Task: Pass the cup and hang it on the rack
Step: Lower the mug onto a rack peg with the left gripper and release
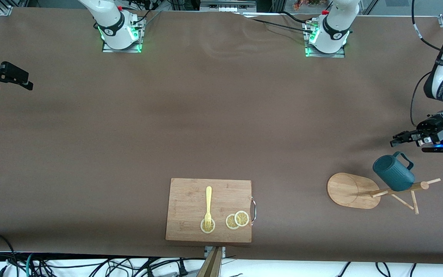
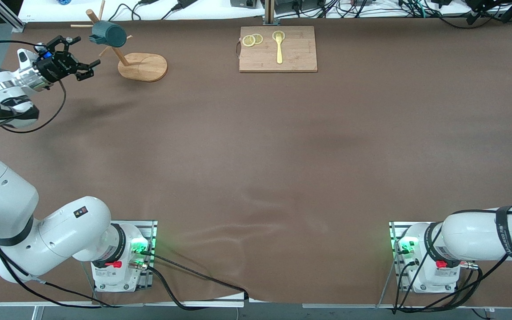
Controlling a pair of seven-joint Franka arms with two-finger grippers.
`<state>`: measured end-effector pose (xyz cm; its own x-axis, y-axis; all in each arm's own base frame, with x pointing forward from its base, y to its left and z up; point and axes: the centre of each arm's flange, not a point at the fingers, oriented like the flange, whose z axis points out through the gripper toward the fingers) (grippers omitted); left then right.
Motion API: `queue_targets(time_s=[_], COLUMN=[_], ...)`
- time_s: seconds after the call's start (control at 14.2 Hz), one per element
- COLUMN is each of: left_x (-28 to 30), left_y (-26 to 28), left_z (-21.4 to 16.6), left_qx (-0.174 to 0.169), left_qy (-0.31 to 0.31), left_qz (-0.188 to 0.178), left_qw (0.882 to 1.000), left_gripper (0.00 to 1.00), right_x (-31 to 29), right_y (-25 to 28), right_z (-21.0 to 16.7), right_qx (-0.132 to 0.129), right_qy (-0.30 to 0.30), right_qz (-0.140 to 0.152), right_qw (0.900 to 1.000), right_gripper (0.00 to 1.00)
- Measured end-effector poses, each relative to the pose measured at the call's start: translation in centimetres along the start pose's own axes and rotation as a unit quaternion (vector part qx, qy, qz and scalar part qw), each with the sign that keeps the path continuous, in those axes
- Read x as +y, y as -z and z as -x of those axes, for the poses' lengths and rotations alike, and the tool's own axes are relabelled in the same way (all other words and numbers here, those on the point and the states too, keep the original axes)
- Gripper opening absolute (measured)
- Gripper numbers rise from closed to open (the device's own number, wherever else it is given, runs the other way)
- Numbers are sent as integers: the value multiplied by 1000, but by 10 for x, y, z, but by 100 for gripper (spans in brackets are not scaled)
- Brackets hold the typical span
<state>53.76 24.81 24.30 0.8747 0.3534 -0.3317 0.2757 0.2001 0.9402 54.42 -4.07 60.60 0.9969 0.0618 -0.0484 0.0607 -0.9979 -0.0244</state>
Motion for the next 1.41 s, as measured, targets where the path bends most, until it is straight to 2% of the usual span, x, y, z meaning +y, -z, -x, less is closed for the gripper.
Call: queue_targets(time_s=[0.14, 0.28, 0.35, 0.49, 0.56, 0.71, 0.85, 0.92, 1.13, 1.27, 1.34, 1.41], left_x=[13, 38, 55, 105, 131, 174, 199, 209, 236, 255, 265, 278], left_y=[8, 11, 13, 13, 6, -25, -70, -97, -177, -213, -226, -237], left_z=[14, 26, 31, 40, 45, 59, 72, 79, 105, 125, 135, 145], left_qx=[-29, -59, -76, -110, -127, -157, -185, -195, -188, -174, -169, -160], left_qy=[-9, -29, -45, -89, -109, -135, -152, -159, -185, -209, -222, -237], left_qz=[-50, -119, -166, -270, -321, -417, -489, -527, -644, -699, -720, -732], left_qw=[998, 991, 982, 953, 932, 885, 839, 812, 718, 662, 636, 618], left_gripper=[100, 100, 100, 100, 100, 100, 100, 100, 100, 100, 100, 100], right_x=[0, 0, 1, 1, 1, 1, 1, 1, 1, 1, 1, 1], right_y=[0, 0, 0, 0, 0, 0, 0, 0, 0, 0, 0, 0], right_z=[0, 0, 0, 0, 0, 0, 0, 0, 0, 0, 0, 0], right_qx=[0, 0, 0, 0, 0, 0, 0, 0, 0, 0, 0, 0], right_qy=[0, 0, 0, -1, -1, -1, -1, -1, -1, -1, -1, -1], right_qz=[0, 0, 0, 0, 0, 0, 0, 0, 0, 0, 0, 0], right_qw=[1000, 1000, 1000, 1000, 1000, 1000, 1000, 1000, 1000, 1000, 1000, 1000], right_gripper=[100, 100, 100, 100, 100, 100, 100, 100, 100, 100, 100, 100])
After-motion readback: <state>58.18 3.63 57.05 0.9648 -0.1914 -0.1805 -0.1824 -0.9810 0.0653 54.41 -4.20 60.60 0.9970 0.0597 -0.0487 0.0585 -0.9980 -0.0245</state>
